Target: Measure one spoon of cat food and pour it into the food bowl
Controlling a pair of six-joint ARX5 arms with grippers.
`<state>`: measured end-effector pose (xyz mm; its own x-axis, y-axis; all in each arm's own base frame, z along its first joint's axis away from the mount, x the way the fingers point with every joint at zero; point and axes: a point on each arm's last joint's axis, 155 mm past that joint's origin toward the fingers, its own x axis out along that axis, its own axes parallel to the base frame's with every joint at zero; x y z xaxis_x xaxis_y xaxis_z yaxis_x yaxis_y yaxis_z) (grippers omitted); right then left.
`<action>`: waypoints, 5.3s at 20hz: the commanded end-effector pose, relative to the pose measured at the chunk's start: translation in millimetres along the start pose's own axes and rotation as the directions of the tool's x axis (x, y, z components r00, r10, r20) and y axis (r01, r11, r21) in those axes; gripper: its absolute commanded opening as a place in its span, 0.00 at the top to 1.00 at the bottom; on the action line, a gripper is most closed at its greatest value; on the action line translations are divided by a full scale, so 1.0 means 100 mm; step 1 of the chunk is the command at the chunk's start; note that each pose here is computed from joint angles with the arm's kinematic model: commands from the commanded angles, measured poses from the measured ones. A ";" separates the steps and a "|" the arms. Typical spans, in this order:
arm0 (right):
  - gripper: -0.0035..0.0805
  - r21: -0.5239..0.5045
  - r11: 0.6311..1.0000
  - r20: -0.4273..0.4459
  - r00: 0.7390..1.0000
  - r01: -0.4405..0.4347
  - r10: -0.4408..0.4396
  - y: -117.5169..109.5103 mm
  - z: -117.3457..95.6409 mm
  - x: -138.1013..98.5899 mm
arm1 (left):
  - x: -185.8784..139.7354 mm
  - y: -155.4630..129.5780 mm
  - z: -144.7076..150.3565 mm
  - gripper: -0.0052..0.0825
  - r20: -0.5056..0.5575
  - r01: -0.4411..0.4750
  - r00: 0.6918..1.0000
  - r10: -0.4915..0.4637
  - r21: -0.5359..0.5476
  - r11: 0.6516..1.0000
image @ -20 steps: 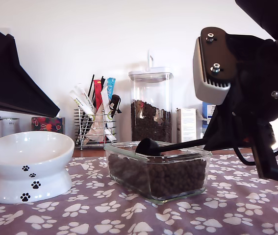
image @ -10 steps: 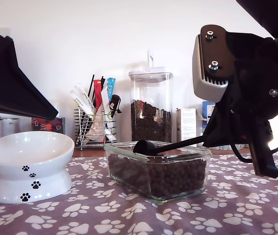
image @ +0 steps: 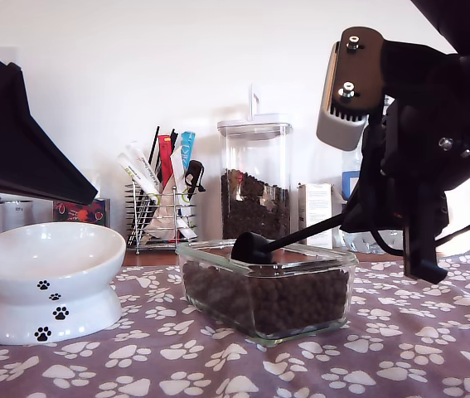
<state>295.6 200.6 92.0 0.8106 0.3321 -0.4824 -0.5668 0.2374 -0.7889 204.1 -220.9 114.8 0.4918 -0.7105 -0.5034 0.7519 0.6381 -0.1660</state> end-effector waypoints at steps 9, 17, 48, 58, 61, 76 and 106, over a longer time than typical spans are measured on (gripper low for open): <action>0.97 0.066 0.991 0.030 0.993 0.112 -0.115 -0.34 0.11 -0.18 | 0.01 0.00 -0.06 0.96 -0.010 0.002 1.000 -0.002 0.003 1.000; 0.97 -0.353 0.935 0.020 0.999 -0.027 0.036 -0.09 0.18 -0.33 | 0.01 0.00 -0.06 0.96 -0.009 0.001 1.000 -0.001 0.007 1.000; 0.97 -0.734 0.664 -0.197 0.980 -0.141 -0.010 -0.28 -0.12 -0.22 | 0.00 -0.20 0.00 0.96 0.014 0.109 0.994 -0.109 -0.025 0.994; 0.97 -0.735 0.645 -0.154 0.978 -0.208 0.140 0.14 0.02 -0.30 | 0.00 -0.20 0.00 0.96 0.015 0.109 0.994 -0.109 -0.024 0.994; 0.97 -0.729 0.654 -0.134 0.978 -0.205 0.157 0.20 0.08 -0.31 | 0.00 -0.20 0.00 0.96 0.014 0.108 0.994 -0.108 -0.025 0.994; 0.97 -0.504 0.837 -0.085 0.977 -0.211 0.194 0.37 0.27 -0.39 | 0.00 -0.20 0.00 0.96 0.015 0.108 0.994 -0.108 -0.021 0.994; 0.76 0.406 0.855 0.153 0.947 -0.322 0.284 0.24 1.04 -0.60 | 0.00 -0.16 0.03 0.96 0.024 0.085 0.996 -0.085 -0.018 0.996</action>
<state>221.3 284.3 153.2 0.6000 0.5324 -0.5971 -0.7950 0.4803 -0.3706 195.3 -232.8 124.6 0.4386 -0.7712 -0.4614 0.7833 0.5797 -0.2243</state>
